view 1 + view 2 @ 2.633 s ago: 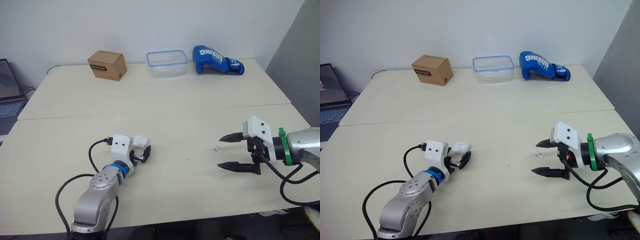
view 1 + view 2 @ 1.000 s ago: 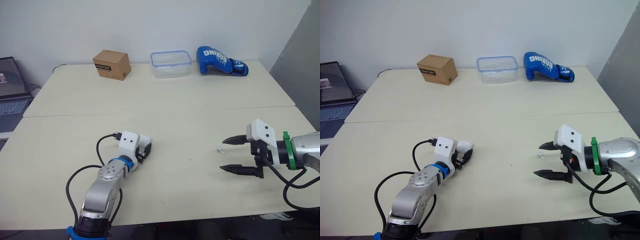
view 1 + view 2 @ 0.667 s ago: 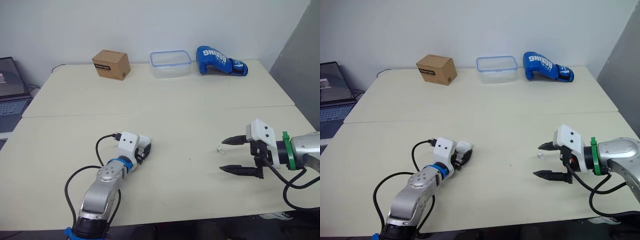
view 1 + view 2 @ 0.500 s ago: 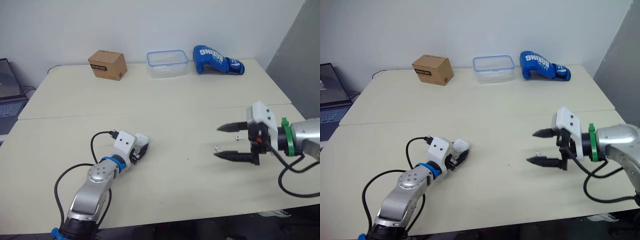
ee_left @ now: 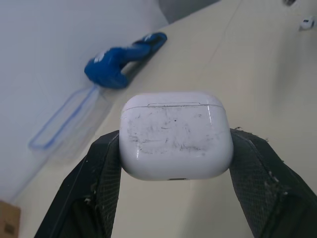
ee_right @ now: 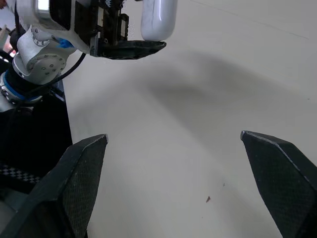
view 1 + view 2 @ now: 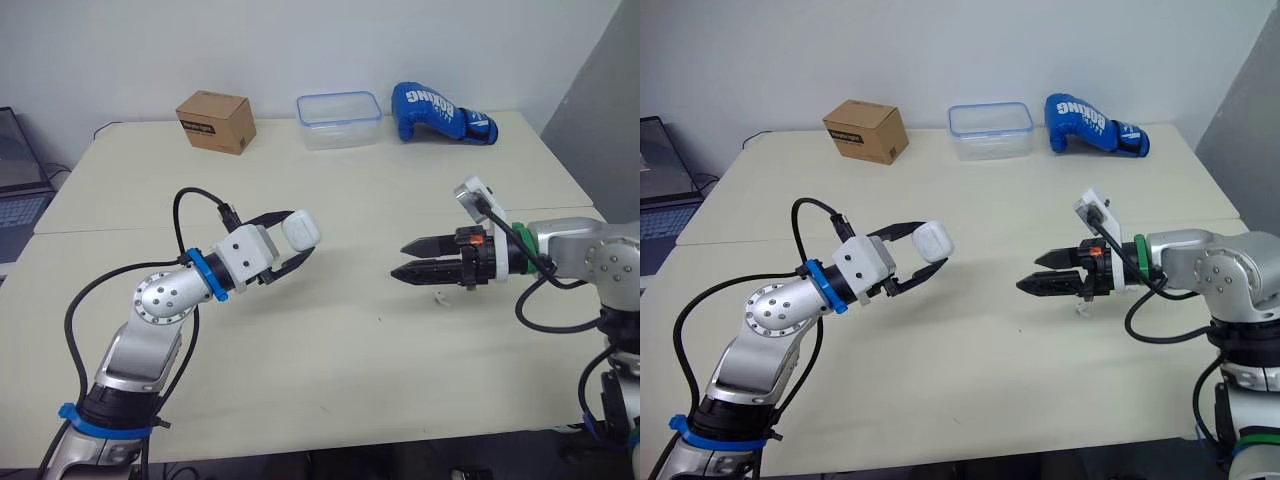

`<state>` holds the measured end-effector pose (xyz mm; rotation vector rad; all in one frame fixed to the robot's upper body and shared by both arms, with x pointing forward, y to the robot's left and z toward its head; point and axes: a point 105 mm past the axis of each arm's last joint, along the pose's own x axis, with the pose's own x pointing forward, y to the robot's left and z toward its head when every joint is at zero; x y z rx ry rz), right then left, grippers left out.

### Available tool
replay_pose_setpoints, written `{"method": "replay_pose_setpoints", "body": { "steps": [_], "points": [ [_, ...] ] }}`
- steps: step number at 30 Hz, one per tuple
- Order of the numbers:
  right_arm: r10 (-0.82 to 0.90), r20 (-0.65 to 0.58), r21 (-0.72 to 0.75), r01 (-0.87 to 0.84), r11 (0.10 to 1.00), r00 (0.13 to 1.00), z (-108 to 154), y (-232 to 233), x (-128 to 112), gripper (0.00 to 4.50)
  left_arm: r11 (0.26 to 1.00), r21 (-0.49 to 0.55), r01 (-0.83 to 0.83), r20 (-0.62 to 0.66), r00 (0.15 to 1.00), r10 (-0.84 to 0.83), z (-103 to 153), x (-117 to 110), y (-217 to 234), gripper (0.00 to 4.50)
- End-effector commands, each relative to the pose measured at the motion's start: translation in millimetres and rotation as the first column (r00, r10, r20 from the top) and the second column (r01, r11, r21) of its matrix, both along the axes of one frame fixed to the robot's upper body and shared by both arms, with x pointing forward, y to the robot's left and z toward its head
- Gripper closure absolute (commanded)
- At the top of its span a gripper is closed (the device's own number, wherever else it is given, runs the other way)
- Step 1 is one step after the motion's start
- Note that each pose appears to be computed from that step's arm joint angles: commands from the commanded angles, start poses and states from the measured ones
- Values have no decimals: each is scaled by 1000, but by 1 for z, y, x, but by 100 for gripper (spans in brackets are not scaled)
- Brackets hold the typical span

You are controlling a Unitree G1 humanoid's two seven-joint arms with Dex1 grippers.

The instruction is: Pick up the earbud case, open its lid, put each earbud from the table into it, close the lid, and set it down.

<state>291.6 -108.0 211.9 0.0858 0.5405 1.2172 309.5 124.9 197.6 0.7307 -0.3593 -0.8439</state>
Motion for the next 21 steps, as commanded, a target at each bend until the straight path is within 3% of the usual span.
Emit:
{"method": "replay_pose_setpoints", "body": {
  "steps": [1,10,21],
  "points": [
    [28,-25,43,-27,999,999,16,5,-2,0,993,65,101,84,991,-106,13,-9,-15,174],
    [107,-79,53,-103,993,991,21,19,-6,0,943,212,256,137,948,-289,11,-23,-35,174],
    [127,-152,110,-111,988,980,21,37,-3,0,930,236,283,227,914,-335,25,-24,-49,174]
  ]
}}
